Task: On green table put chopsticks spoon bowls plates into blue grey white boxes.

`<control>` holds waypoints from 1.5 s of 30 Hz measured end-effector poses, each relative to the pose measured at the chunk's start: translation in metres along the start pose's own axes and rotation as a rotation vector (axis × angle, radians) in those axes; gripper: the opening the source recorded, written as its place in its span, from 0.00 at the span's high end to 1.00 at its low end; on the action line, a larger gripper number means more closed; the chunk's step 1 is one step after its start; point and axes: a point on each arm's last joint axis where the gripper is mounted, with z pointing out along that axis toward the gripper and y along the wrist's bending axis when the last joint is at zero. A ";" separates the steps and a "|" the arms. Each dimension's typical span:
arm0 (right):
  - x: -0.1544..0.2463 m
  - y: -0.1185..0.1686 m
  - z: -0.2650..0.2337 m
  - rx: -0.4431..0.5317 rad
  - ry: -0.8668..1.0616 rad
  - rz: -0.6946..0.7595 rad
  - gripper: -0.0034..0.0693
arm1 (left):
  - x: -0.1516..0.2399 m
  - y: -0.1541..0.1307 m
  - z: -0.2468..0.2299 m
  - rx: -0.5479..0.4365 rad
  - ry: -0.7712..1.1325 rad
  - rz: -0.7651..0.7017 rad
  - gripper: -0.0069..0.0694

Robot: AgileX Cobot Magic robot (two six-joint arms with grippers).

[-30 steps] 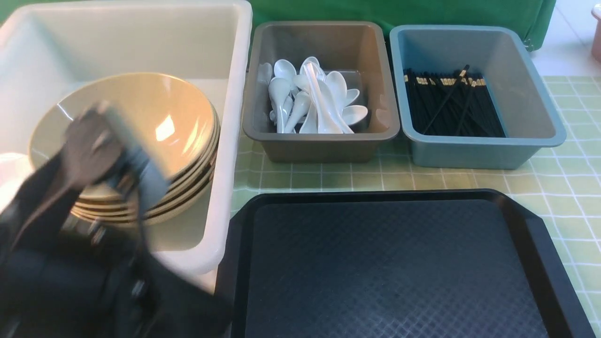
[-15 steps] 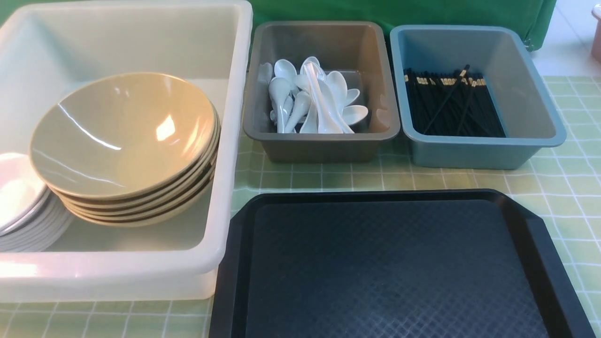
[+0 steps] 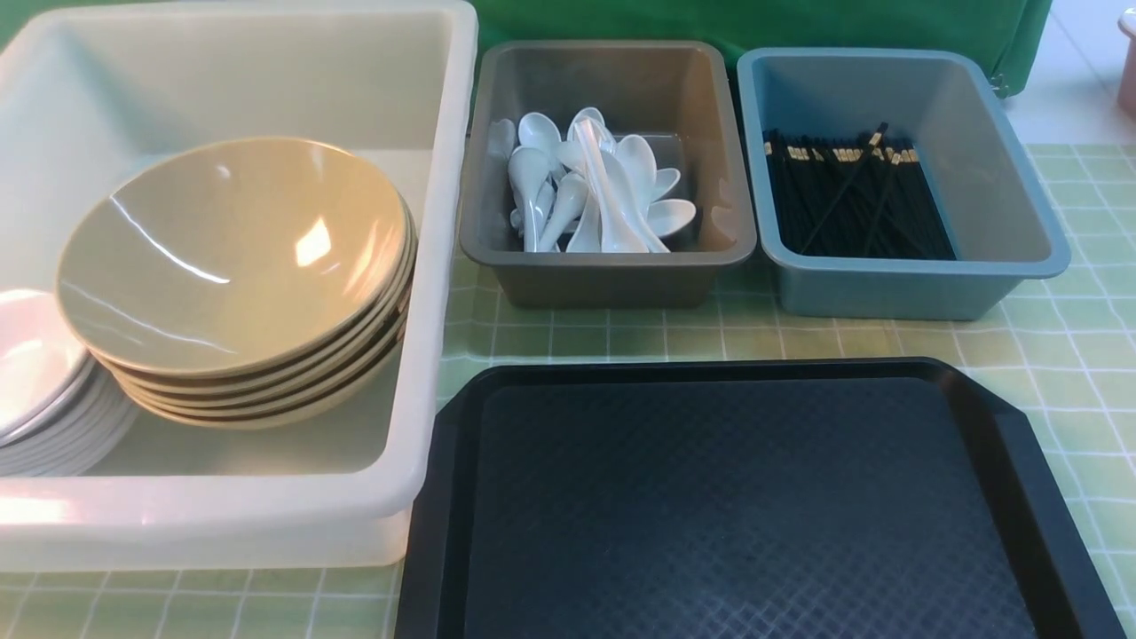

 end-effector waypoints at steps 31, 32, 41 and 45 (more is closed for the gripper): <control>0.000 0.000 0.000 0.000 0.000 0.000 0.87 | 0.050 0.120 0.041 -0.996 -0.280 -0.135 0.91; 0.000 0.000 0.000 0.000 0.000 0.000 0.87 | 0.059 0.124 0.045 -1.003 -0.255 -0.152 0.91; 0.000 0.000 0.000 0.000 0.000 0.000 0.86 | 0.074 0.133 0.047 -1.083 -0.243 -0.170 0.91; 0.000 0.000 0.000 0.000 0.000 0.000 0.85 | 0.073 0.134 0.045 -1.131 -0.263 -0.179 0.91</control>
